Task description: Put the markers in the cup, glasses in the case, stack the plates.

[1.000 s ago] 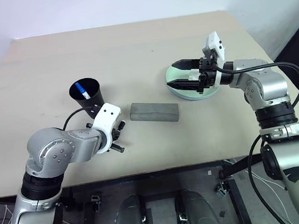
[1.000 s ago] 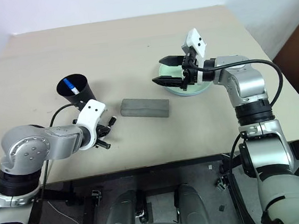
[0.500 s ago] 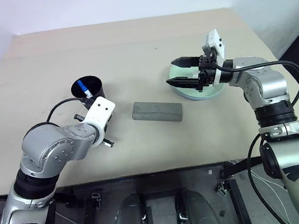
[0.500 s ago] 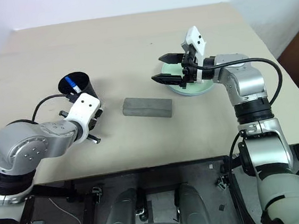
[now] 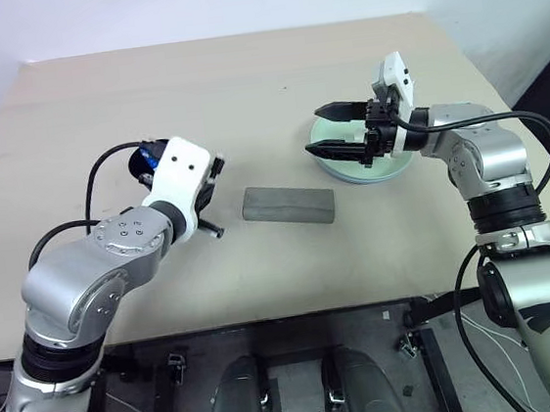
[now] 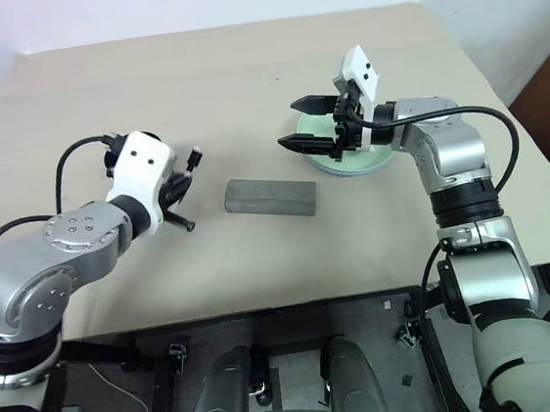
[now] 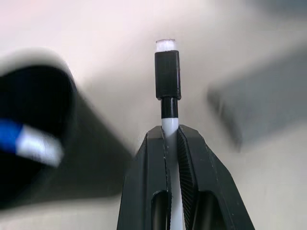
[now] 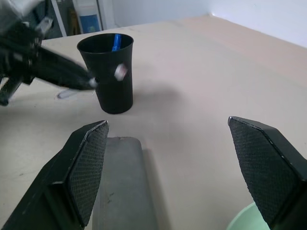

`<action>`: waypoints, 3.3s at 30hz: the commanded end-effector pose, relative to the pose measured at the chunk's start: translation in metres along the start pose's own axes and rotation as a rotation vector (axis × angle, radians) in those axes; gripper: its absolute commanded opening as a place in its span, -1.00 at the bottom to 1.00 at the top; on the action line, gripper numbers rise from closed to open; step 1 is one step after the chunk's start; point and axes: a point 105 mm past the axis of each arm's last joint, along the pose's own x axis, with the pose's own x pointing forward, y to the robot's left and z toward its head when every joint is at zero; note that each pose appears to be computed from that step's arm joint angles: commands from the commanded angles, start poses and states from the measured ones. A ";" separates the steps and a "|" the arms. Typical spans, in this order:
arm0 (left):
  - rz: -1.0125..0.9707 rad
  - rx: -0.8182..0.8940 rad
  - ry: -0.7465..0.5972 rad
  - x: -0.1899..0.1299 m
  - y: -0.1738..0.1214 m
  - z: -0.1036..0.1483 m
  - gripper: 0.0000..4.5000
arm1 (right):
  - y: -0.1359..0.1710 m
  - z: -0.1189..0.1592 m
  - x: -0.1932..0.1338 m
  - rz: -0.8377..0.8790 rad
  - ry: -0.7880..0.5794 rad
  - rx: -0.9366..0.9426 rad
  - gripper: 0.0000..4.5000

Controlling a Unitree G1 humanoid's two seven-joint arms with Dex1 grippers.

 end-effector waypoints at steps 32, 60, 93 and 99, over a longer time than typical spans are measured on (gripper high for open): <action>0.186 -0.025 -0.602 -0.013 0.079 0.043 -0.99 | 0.041 0.034 -0.002 0.183 -0.116 0.027 0.86; 0.219 -0.098 -0.500 -0.008 0.085 0.008 0.04 | 0.032 0.027 0.000 0.120 -0.084 -0.001 0.86; -0.400 -0.094 -0.316 -0.064 0.038 -0.069 0.94 | 0.031 -0.015 -0.036 0.015 -0.022 0.095 0.86; -0.433 -0.069 -0.295 -0.058 0.040 -0.078 0.94 | 0.030 -0.030 -0.053 -0.054 0.026 0.076 0.86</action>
